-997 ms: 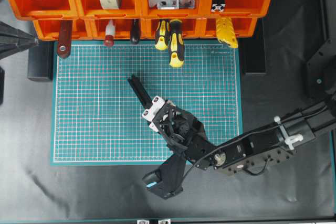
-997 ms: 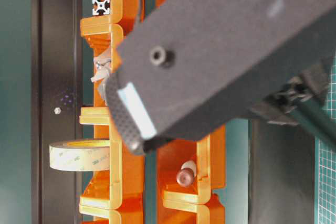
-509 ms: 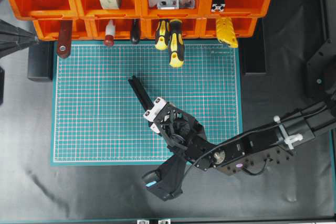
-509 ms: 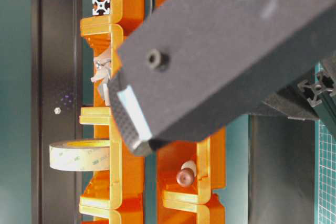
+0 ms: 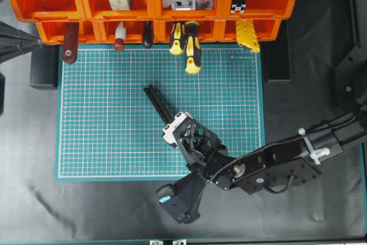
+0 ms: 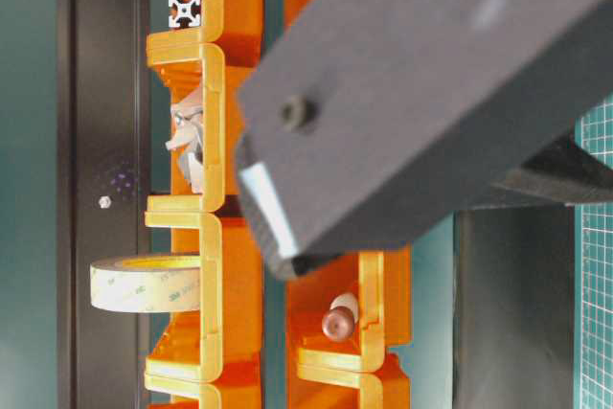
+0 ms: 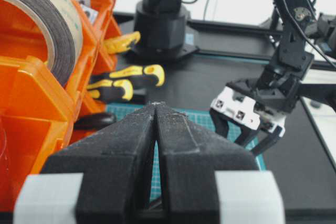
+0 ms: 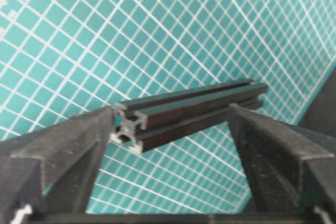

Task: Pick frame from container rack with right arm.
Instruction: 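Lower the held extrusion flat onto the green mat, then open the right gripper and lift it away from the extrusion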

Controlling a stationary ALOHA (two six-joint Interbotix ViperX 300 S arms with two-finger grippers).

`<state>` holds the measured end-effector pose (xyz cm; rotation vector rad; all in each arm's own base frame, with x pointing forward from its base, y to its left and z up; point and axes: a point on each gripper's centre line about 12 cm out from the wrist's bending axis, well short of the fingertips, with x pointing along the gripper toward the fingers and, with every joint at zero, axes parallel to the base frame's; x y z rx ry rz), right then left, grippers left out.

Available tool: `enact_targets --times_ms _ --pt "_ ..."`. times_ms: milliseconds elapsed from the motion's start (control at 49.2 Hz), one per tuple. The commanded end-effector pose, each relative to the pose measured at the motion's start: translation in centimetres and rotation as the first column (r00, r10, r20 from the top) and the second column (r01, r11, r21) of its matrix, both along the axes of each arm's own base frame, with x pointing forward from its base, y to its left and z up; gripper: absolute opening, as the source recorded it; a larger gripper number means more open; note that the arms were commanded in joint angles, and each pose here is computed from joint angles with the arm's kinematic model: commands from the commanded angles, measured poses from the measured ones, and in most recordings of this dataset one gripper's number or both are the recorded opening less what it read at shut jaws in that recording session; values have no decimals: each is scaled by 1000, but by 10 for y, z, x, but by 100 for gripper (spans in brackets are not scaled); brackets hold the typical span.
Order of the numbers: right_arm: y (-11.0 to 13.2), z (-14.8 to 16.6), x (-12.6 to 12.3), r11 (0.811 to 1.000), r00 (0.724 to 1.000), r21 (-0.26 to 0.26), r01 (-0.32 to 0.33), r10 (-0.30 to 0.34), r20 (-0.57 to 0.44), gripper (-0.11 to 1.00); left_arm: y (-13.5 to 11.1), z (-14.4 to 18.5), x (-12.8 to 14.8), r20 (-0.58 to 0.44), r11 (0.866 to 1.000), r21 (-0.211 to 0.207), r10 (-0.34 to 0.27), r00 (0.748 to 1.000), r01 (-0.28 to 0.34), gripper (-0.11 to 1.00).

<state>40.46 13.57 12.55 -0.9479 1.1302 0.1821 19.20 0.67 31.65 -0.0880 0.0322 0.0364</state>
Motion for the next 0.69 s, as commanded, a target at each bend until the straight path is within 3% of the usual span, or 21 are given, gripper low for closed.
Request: enact_targets --times_ms 0,203,529,671 --pt "5 13 4 998 999 64 23 -26 42 85 1 6 1 15 1000 2 3 1000 -3 0" --pt "9 18 4 973 984 176 148 -163 69 85 0 6 1 15 1000 2 1 1000 -1 0" --pt "-3 58 -9 918 932 249 307 -344 118 85 0 3 1 8 1000 2 1 1000 -1 0" --pt "-11 85 -19 879 890 288 381 -433 145 85 0 3 0 11 1000 2 1 1000 -1 0"
